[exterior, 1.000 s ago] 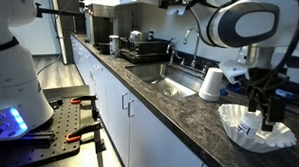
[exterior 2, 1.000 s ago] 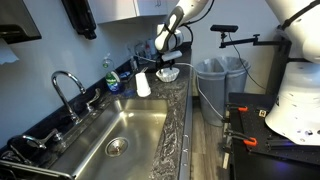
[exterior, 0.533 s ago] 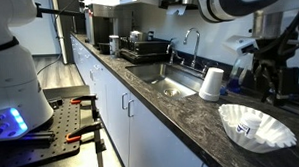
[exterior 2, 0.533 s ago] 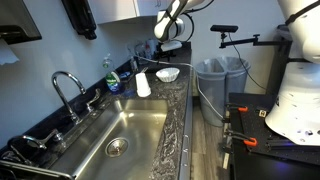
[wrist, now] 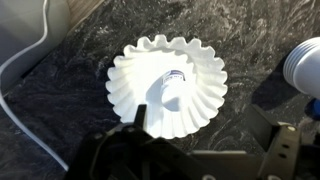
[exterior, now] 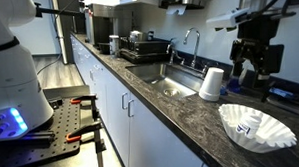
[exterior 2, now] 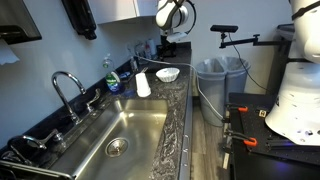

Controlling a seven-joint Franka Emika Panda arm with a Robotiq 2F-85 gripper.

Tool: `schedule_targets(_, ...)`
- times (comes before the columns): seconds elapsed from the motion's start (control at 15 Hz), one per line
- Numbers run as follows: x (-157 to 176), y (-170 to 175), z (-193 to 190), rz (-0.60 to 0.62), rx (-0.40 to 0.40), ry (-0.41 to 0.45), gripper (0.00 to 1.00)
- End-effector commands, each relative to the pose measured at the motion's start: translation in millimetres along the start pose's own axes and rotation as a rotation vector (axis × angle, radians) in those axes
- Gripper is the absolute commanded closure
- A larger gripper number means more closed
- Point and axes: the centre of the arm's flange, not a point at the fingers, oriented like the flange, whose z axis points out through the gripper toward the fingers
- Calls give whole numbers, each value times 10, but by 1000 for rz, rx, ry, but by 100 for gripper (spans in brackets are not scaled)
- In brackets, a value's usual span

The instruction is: Pick up the bottle and put it on the bowl

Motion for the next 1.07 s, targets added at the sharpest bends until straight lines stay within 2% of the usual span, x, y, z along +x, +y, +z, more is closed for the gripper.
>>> schedule_targets(0.0,-305,-61,-233,-110,-36,-59,0)
schedule_targets(0.4,-442,-177,-347,-264,-81,-122,0)
schedule_targets(0.73,-501,-294,-447,-382,-56,-170,0)
schedule_targets(0.8,-383,-252,-322,-333,-60,-156,0)
schedule_targets(1.0,-394,-297,-359,-359,-56,-158,0)
